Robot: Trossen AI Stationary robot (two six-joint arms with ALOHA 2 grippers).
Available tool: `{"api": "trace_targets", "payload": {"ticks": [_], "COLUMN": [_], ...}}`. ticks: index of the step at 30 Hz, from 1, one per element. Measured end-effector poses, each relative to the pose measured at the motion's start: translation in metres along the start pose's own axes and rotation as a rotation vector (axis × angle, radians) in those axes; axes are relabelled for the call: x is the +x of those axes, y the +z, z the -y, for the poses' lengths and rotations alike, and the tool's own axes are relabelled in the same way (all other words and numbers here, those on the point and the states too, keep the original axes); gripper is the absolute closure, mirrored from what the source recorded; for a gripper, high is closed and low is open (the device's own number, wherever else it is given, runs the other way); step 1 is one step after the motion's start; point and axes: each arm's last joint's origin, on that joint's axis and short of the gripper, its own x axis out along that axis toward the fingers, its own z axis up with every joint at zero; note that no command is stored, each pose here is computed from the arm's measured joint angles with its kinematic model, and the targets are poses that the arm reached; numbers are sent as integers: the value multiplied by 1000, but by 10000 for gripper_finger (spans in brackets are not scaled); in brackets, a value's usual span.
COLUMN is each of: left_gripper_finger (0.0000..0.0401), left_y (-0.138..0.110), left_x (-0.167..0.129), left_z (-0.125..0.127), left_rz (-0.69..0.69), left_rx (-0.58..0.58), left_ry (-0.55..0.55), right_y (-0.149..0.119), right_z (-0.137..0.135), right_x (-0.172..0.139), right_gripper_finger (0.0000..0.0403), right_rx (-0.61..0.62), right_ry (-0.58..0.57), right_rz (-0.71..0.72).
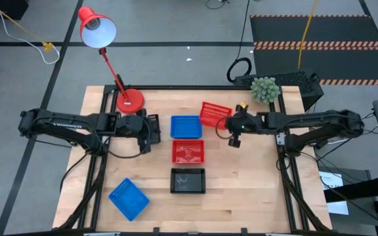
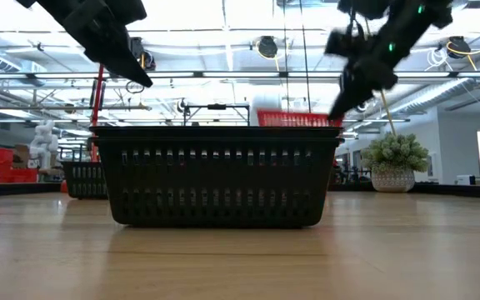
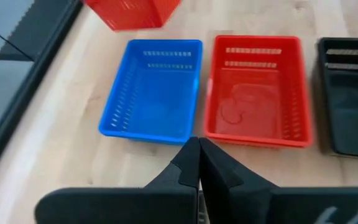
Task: Stack baskets by color
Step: Stack the top red bin on the bottom stacked red bins
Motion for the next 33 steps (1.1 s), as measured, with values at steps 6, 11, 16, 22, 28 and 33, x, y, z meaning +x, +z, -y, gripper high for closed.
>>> {"api": "trace_targets", "payload": {"ticks": [6,11,16,22,28,33], "left_gripper_finger": [393,384,391,396,382,395], "left_y": [-1,-2,-2,-3,-4,-5], "left_x": [-3,-6,-7,-8,-8,-7], "left_z": [15,24,29,30,30,28], "left_rz": [0,10,15,15,3,-8], "left_rx": [-27,-39,-39,-34,-20,5], "left_ry": [-32,-12,-15,-1,2,13], "right_y": [26,43,63,86,100,108], "right_z": [-34,-64,-96,-130,-151,-156], "right_x": [-31,-58,-74,-74,-60,-46], "right_gripper_finger": [398,398,398,398,398,398], "right_rx": [-78,-126,-199,-327,-374,-288], "right_ry": [-5,-13,-30,-53,-81,-93], "right_rz": [121,228,288,267,230,194]}}
